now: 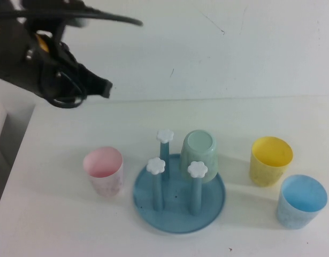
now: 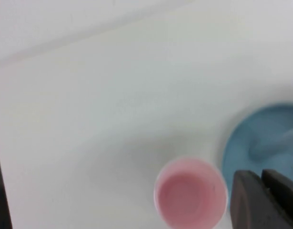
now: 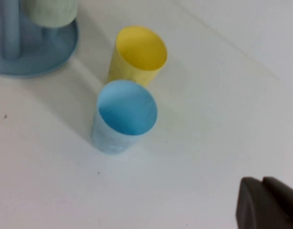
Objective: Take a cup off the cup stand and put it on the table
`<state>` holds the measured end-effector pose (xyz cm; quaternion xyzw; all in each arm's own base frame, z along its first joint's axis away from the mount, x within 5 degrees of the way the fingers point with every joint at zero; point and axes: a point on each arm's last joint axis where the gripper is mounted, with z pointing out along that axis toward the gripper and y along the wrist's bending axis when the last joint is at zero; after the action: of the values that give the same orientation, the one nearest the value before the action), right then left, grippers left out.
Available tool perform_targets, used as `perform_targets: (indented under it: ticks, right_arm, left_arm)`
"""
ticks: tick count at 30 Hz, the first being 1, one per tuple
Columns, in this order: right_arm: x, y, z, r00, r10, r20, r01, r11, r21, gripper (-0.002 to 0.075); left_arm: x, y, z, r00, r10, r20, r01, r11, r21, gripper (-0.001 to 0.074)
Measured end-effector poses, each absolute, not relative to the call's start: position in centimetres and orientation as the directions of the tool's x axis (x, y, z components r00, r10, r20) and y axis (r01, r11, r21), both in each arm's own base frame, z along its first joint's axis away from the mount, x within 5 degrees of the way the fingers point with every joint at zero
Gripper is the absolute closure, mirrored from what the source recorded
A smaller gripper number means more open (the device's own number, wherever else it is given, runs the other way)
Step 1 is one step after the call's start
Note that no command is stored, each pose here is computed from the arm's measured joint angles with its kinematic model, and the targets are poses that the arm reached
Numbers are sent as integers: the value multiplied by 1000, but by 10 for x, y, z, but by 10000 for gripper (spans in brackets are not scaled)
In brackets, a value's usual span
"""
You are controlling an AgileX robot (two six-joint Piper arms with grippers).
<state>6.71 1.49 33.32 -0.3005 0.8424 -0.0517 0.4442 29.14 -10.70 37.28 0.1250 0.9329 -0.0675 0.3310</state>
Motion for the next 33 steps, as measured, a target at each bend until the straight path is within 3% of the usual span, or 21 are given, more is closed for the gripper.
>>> perform_targets:
  ticks: [6, 12, 22, 33]
  right_arm:
    - [61, 12, 302, -379, -495, -782, -414, 846, -336, 725]
    - [63, 13, 279, -427, -454, -782, -403, 870, -286, 726]
    - [64, 14, 279, -415, -436, -799, -394, 878, -274, 726]
    - [64, 14, 279, -416, -434, -799, -393, 878, -272, 726]
  left_arm:
    - [234, -85, 419, -575, 112, -811, 280, 958, -67, 732]
    - [182, -65, 405, -456, 98, -885, 301, 952, -49, 735]
    - [144, -52, 357, -363, 85, -928, 317, 948, -37, 736]
    - [140, -50, 344, -438, 110, -892, 312, 949, -36, 736]
